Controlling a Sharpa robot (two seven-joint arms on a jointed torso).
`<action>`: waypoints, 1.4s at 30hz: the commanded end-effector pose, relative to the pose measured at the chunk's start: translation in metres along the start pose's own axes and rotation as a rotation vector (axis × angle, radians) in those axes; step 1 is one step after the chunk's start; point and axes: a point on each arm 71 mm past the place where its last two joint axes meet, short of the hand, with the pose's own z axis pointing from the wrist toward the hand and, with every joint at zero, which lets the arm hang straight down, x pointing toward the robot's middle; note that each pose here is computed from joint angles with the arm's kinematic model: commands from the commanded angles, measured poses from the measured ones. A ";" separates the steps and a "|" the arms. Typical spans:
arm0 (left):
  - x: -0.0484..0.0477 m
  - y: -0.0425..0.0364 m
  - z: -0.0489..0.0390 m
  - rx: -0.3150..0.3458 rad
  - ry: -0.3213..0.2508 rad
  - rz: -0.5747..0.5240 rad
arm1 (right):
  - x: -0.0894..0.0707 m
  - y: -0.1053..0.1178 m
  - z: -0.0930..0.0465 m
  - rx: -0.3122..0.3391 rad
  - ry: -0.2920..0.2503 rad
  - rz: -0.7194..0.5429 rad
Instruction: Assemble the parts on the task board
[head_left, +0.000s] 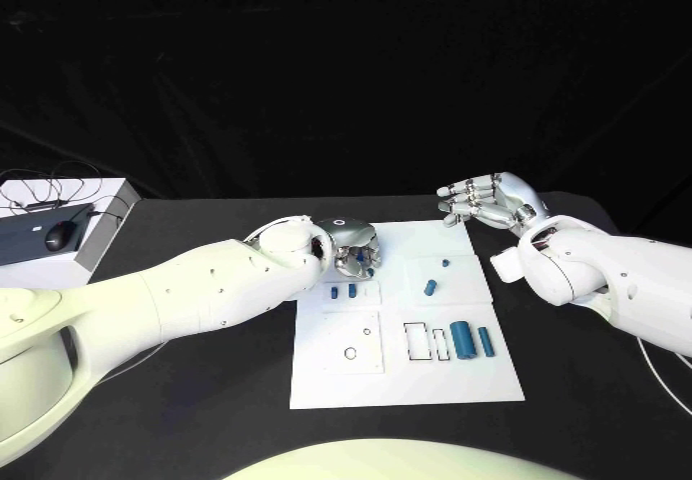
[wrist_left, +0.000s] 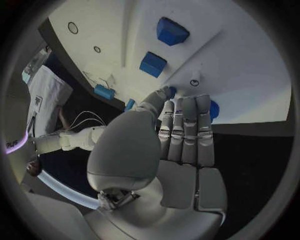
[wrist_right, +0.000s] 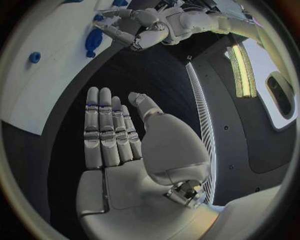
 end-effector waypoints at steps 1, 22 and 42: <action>0.0018 -0.0022 0.0010 0.013 0.023 -0.004 | 0.001 0.001 0.000 -0.014 0.007 0.004; 0.0076 -0.0017 0.0018 0.009 0.064 -0.008 | 0.002 0.002 0.000 -0.014 0.008 0.005; 0.0006 -0.0014 -0.0013 0.033 -0.041 -0.034 | 0.001 0.001 0.000 -0.012 0.009 0.005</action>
